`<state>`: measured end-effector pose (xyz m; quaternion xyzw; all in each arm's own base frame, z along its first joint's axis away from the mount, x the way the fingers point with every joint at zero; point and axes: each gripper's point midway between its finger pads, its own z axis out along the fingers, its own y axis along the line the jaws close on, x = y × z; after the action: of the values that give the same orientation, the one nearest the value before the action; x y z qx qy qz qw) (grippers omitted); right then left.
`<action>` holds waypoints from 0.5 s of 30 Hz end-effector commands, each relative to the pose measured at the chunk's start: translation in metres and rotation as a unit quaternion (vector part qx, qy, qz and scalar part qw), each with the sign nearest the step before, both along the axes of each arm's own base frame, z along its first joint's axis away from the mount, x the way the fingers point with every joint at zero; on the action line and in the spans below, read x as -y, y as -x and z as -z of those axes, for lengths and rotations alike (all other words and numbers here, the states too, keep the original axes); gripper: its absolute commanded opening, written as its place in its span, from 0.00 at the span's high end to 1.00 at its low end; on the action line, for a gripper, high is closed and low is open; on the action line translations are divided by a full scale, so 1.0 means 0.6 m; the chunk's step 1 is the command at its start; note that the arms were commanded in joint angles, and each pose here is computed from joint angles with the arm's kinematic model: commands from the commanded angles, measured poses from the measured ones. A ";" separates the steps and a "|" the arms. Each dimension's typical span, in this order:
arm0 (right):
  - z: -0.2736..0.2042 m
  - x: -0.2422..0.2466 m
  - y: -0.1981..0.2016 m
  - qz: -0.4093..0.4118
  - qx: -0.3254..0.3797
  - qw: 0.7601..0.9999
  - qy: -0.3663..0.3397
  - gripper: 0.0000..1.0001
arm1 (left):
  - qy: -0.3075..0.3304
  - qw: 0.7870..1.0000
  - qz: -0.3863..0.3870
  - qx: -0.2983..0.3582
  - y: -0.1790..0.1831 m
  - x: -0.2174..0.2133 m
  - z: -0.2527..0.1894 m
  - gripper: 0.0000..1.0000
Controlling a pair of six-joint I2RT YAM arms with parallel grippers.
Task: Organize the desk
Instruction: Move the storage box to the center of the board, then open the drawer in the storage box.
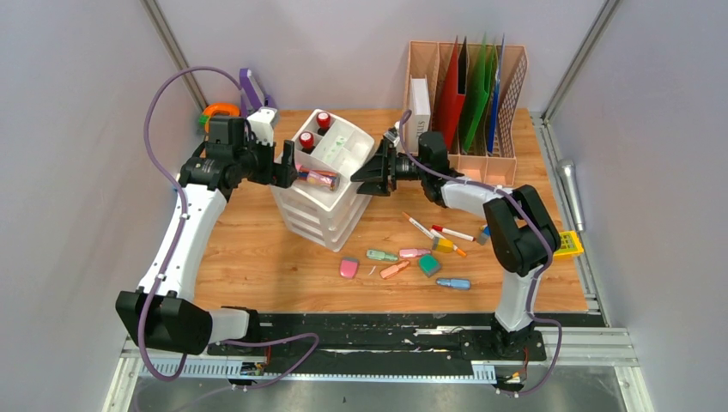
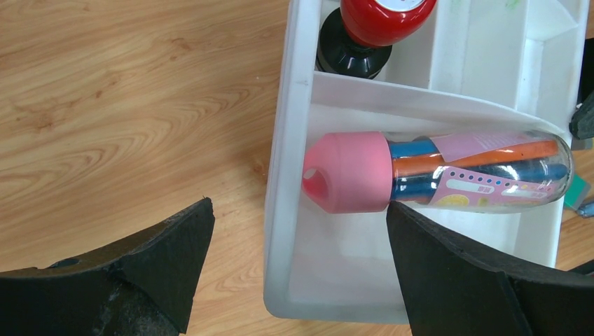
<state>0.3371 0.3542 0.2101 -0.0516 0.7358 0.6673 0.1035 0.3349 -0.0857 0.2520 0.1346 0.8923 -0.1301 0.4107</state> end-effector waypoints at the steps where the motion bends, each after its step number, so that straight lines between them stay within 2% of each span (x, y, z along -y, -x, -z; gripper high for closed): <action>1: -0.047 -0.012 0.007 0.005 0.058 0.997 -0.049 0.28 | 0.002 1.000 0.006 0.006 -0.005 0.004 -0.006 0.00; 6: -0.052 -0.020 0.016 0.000 0.066 0.996 -0.066 0.27 | 0.002 1.000 0.005 0.006 -0.004 0.004 -0.004 0.00; 15: -0.061 -0.005 0.026 0.005 0.077 0.995 -0.069 0.32 | 0.006 1.000 -0.006 0.005 -0.002 0.002 -0.006 0.00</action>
<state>0.3281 0.3603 0.2114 -0.0523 0.7128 0.6890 0.1199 0.3353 -0.0858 0.2505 0.1323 0.8936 -0.1309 0.4084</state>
